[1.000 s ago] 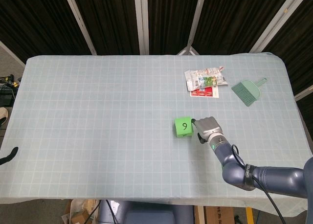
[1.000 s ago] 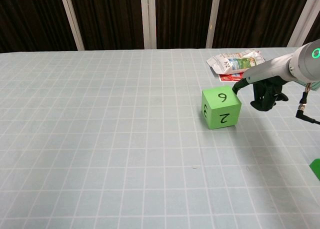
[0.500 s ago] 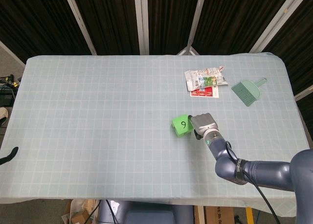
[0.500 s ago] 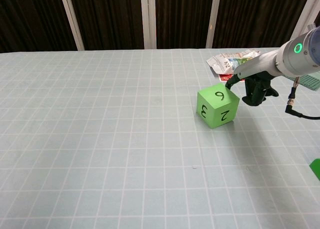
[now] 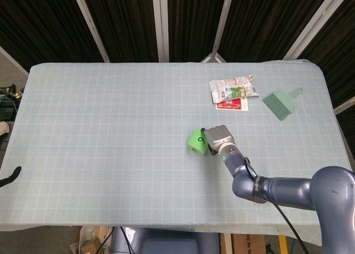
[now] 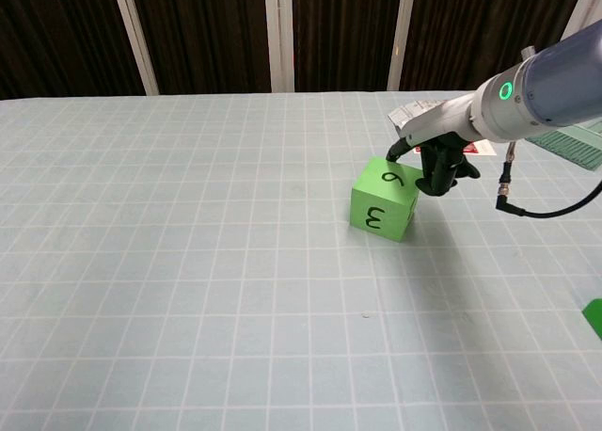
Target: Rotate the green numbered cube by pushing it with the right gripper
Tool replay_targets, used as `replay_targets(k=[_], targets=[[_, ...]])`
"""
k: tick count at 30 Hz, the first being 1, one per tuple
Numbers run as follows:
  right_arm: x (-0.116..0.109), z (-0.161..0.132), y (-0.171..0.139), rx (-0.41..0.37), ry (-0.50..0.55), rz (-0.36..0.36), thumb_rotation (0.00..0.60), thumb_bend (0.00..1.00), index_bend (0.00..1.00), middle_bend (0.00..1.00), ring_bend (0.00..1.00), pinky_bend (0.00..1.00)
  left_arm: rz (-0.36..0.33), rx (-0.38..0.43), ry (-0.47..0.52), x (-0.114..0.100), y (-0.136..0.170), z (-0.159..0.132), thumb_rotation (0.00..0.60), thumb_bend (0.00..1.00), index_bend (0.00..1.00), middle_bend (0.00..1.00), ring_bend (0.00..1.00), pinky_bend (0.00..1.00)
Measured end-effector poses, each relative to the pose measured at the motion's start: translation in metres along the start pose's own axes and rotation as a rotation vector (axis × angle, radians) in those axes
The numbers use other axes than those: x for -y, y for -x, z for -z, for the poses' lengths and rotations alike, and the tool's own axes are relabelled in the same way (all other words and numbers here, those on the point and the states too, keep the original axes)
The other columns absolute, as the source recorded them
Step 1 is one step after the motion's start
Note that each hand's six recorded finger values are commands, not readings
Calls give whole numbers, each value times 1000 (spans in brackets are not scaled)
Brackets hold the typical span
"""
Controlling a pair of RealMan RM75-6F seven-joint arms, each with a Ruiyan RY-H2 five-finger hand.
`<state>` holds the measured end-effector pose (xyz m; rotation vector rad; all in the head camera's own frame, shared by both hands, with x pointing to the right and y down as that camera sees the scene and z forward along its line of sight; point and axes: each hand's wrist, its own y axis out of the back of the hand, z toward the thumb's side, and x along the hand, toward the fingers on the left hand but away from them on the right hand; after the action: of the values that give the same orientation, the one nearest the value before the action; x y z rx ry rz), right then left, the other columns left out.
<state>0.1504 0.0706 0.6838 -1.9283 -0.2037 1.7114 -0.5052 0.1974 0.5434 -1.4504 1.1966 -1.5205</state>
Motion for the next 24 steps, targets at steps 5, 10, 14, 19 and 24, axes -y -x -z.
replay_targets(k=[5, 10, 14, 19, 24], targets=[[-5, -15, 2, -31, -9, 27, 600, 675, 161, 820, 783, 674, 2, -1, -1, 0, -1, 0, 600, 335, 110, 0, 0, 81], [-7, -29, 1, -59, -19, 40, 600, 675, 161, 820, 783, 674, 4, -2, 0, 1, -1, 1, 600, 335, 110, 0, 0, 82], [-7, -37, -1, -70, -34, 40, 600, 675, 161, 820, 783, 674, 4, -1, 1, 0, -1, 1, 600, 335, 110, 0, 0, 82], [-11, -45, -2, -77, -46, 51, 600, 675, 161, 820, 783, 674, 7, 0, 0, 1, -1, 0, 600, 335, 110, 0, 0, 81], [-18, -46, -3, -63, -57, 69, 600, 675, 161, 820, 783, 674, 7, -2, -1, 1, -1, 1, 600, 335, 110, 0, 0, 82]])
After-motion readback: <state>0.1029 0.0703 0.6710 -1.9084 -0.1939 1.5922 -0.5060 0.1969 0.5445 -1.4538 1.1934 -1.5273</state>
